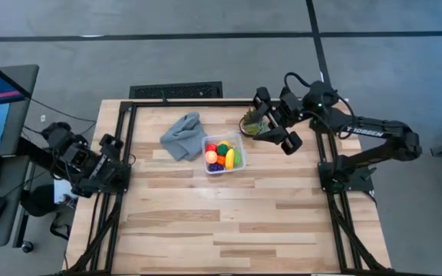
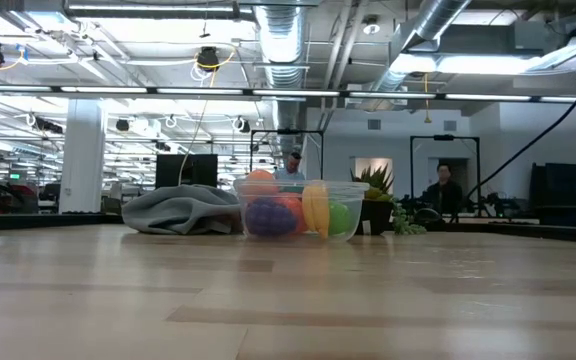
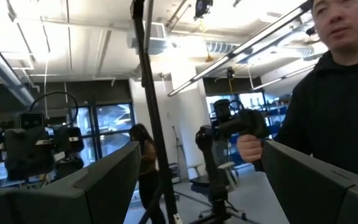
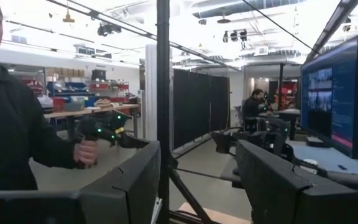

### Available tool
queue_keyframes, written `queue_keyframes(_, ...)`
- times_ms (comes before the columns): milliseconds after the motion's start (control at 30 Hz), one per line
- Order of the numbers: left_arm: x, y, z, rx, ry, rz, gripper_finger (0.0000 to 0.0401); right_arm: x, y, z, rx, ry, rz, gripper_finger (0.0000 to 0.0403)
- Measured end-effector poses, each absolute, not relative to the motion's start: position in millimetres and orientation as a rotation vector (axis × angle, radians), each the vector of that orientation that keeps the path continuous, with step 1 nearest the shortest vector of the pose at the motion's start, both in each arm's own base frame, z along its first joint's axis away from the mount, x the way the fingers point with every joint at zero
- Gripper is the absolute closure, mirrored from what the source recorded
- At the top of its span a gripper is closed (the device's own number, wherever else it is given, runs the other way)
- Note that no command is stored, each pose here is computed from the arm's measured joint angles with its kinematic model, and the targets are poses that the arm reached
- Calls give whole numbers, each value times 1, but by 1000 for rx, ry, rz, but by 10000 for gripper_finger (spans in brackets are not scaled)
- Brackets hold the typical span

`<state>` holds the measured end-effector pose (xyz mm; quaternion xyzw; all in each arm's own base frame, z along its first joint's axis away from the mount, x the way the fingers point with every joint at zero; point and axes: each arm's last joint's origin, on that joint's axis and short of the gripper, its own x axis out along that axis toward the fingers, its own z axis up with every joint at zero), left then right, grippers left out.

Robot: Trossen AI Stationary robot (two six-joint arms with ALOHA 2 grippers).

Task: Pick and placing Produce into tupperware
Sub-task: Return to Home Position

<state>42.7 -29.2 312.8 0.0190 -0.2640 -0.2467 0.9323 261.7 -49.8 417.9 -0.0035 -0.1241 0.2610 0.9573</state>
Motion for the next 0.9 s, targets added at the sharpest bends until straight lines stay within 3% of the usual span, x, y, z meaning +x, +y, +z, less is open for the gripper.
queue_keyframes(400,76,-39,305,105,-405,-522,78,270,-53,413,2,-251,520,168)
queue_keyframes(600,87,-27,269,31,-452,-488,78,270,-51,414,-4,-262,528,168)
queue_keyframes(900,72,-8,253,23,-379,-385,78,269,-49,414,33,-240,576,168)
